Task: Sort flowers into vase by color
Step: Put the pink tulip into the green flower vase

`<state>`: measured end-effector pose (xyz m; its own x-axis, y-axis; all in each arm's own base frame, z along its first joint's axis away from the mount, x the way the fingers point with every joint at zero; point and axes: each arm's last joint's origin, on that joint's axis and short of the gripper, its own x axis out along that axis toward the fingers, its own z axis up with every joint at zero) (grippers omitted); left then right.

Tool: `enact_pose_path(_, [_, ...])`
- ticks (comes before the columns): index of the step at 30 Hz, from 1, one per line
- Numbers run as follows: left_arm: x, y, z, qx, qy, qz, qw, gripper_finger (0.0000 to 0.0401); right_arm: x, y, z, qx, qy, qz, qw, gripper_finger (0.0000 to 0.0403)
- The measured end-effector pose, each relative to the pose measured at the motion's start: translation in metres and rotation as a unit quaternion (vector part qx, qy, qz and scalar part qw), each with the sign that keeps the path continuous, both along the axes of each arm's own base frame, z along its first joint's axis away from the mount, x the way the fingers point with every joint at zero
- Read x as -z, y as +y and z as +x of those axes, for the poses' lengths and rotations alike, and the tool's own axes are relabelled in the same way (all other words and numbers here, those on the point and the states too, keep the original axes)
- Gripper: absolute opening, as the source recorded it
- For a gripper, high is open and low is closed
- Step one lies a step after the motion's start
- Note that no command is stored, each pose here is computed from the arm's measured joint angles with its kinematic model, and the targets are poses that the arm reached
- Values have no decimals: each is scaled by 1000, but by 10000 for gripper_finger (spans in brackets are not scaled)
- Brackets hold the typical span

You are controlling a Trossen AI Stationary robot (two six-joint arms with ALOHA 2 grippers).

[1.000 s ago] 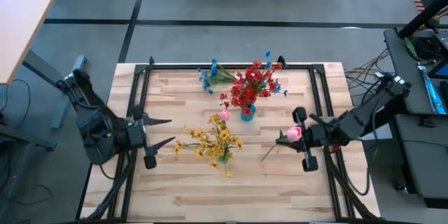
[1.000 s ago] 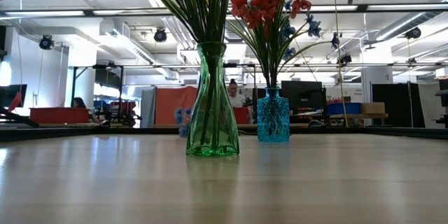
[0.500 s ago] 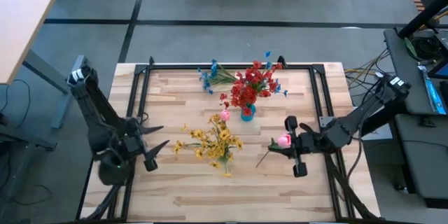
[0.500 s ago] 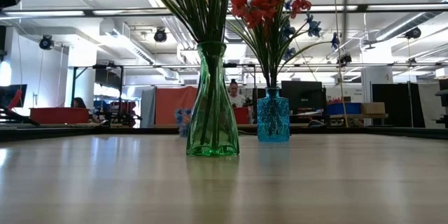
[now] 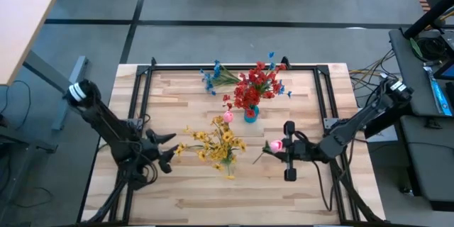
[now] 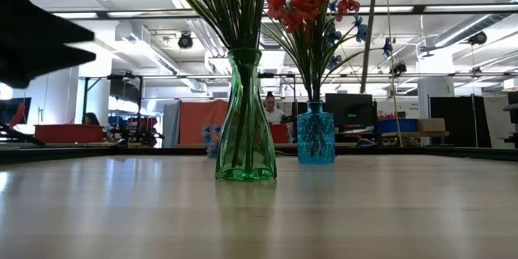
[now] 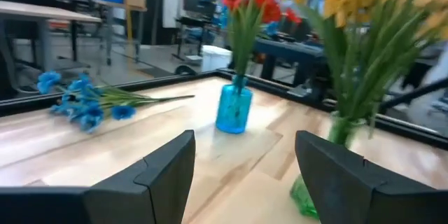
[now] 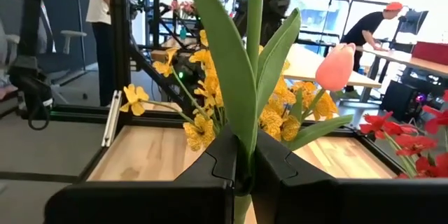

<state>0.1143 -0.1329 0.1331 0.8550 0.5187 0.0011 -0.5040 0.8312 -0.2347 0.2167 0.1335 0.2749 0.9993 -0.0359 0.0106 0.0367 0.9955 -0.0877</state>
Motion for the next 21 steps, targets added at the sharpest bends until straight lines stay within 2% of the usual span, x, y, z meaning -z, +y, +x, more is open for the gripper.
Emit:
enact_pose_path(5, [19, -4, 27, -54, -7, -12, 998, 230, 0, 0, 1, 1, -4, -2, 1000, 13])
enact_pose_path(11, [36, -26, 66, -72, 40, 18, 996, 230, -5, -2, 2, 6, -25, -9, 1000, 13])
enact_pose_path(16, [44, -39, 91, -49, 102, 25, 993, 217, -6, -9, 7, 22, -30, -19, 999, 13])
enact_pose_path(18, [41, -43, 98, -32, 122, 23, 992, 202, -5, -11, 8, 29, -29, -20, 999, 13])
enact_pose_path(21, [29, -46, 102, -4, 153, 46, 987, 173, -5, -15, 10, 36, -28, -22, 999, 13])
